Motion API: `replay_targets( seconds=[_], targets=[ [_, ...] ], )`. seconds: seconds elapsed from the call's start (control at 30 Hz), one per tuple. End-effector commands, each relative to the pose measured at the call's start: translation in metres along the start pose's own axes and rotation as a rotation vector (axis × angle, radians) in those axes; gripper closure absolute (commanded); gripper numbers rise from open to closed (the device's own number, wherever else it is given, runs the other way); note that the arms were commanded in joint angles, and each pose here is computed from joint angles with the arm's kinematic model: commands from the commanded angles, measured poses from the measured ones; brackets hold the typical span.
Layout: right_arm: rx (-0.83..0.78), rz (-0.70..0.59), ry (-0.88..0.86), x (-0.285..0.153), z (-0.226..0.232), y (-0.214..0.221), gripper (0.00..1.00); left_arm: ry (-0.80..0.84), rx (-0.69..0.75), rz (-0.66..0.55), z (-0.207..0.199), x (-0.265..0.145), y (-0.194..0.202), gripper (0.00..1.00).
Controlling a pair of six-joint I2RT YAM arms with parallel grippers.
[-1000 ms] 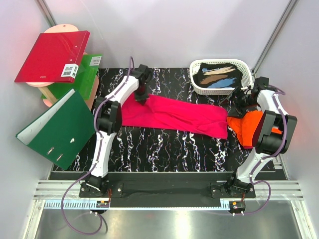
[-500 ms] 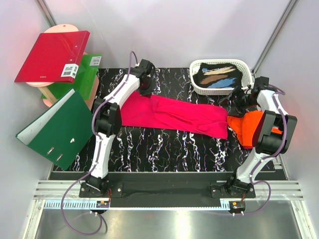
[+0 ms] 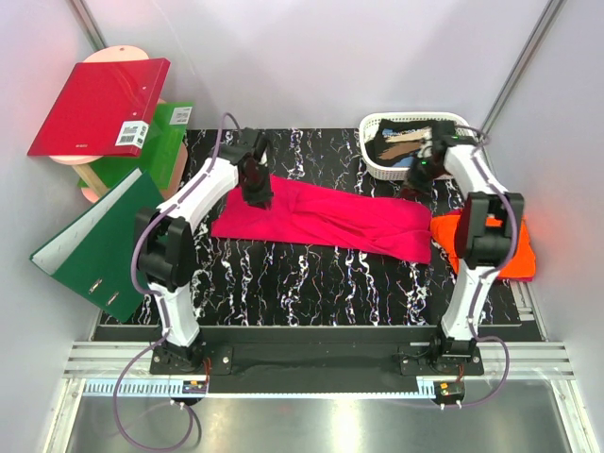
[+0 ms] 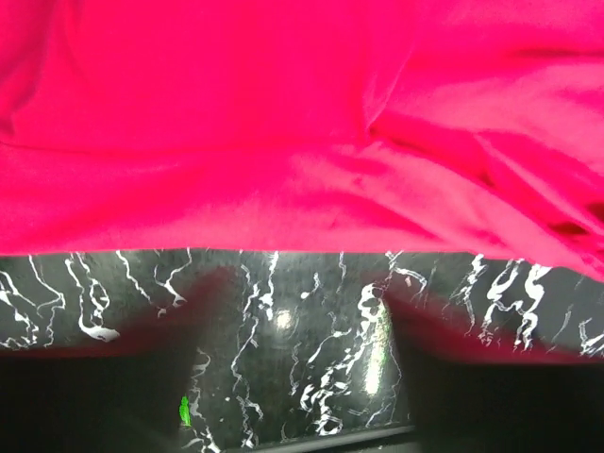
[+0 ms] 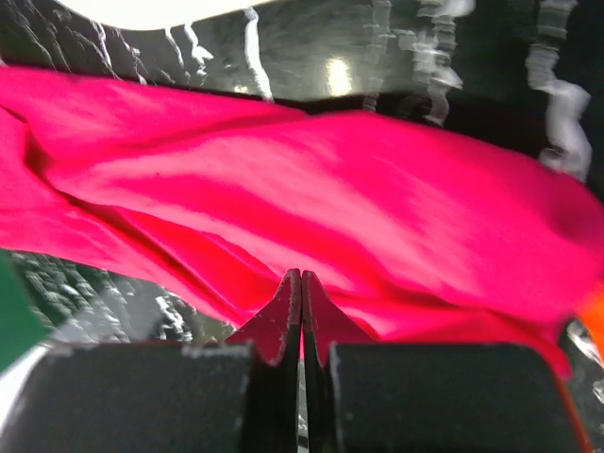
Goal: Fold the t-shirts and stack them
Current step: Fold the other side of the tshirt into a rectangle, then rotate the tshirt 90 degrees
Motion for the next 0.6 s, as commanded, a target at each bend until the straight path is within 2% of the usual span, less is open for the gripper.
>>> replay_targets(
  seconds=[0.0, 0.07, 0.23, 0.43, 0.47, 0.53, 0.57],
  targets=[
    [-0.110, 0.037, 0.135, 0.032, 0.013, 0.000, 1.00, 0.003, -0.063, 0.078, 0.003, 0.023, 0.010, 1.00],
    [-0.149, 0.044, 0.167, 0.048, 0.020, -0.003, 1.00, 0.026, -0.095, 0.109, -0.001, 0.026, 0.008, 1.00],
    [-0.220, 0.029, 0.312, 0.068, 0.025, -0.013, 1.00, 0.038, -0.157, 0.279, -0.010, 0.041, 0.013, 1.00],
    [-0.238, 0.062, 0.448, 0.078, 0.018, -0.007, 1.00, -0.130, -0.205, 0.324, 0.009, 0.059, 0.020, 1.00],
    [-0.239, 0.073, 0.474, 0.076, 0.016, -0.005, 1.00, -0.164, -0.204, 0.305, 0.011, 0.060, 0.015, 1.00],
    [-0.245, 0.091, 0.540, 0.073, 0.011, 0.000, 1.00, -0.241, -0.208, 0.347, 0.018, 0.069, 0.016, 1.00],
    [-0.245, 0.122, 0.561, 0.070, 0.009, 0.005, 1.00, -0.259, -0.204, 0.318, 0.017, 0.069, 0.006, 1.00]
  ],
)
Point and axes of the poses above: each gripper's point midway between its finger pads, its own x axis out along the fingers, its own z axis along the line the jaws close on, y = z × x, the point moved 9 cm from there along -x, back along the fingers
